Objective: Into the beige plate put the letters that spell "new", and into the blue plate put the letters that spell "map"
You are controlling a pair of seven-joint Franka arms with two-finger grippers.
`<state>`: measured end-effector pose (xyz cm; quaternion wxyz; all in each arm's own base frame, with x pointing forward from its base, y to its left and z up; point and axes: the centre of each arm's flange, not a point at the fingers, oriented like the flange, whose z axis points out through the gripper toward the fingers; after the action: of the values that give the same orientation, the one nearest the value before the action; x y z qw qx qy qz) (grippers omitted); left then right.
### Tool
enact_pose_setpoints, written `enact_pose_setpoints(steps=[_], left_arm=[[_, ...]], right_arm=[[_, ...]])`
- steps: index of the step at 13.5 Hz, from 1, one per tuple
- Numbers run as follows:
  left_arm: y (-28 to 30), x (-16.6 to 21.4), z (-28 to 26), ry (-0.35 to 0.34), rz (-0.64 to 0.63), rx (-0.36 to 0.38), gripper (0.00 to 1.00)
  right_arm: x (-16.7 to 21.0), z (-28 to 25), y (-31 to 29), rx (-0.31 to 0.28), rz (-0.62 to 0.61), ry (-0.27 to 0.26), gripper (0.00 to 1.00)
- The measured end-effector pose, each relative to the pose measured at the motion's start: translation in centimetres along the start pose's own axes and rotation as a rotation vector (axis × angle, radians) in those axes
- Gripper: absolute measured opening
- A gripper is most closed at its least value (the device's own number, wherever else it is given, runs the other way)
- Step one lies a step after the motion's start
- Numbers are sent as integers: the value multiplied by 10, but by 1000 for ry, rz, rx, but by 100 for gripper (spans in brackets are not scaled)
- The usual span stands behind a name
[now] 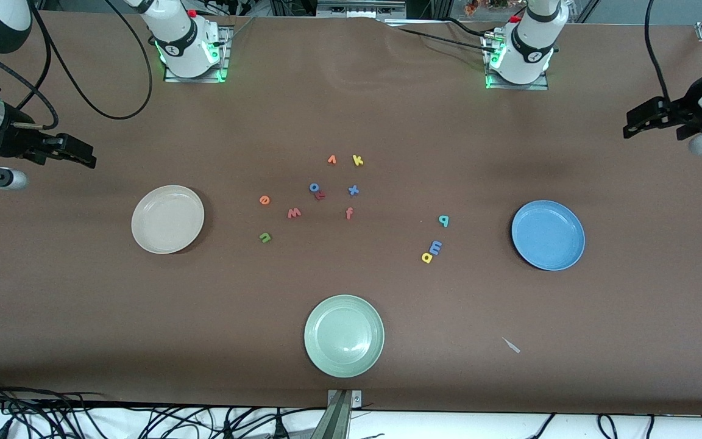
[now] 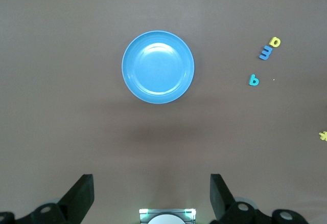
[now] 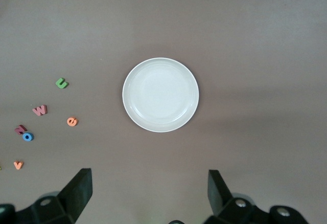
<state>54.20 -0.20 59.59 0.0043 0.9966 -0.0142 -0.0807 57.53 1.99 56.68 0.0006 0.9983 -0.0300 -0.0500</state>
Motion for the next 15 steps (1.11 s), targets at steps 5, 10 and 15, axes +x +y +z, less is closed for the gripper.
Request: enact_pose_setpoints(steps=[5, 10, 15], left_arm=[[17, 21, 43, -84, 34, -1, 100], [54, 40, 82, -130, 98, 9, 100], [95, 74, 164, -53, 156, 12, 100]], right_arm=[[0, 0, 0, 0, -1, -2, 100], [0, 0, -1, 0, -1, -3, 100], [-1, 0, -1, -1, 6, -4, 100]])
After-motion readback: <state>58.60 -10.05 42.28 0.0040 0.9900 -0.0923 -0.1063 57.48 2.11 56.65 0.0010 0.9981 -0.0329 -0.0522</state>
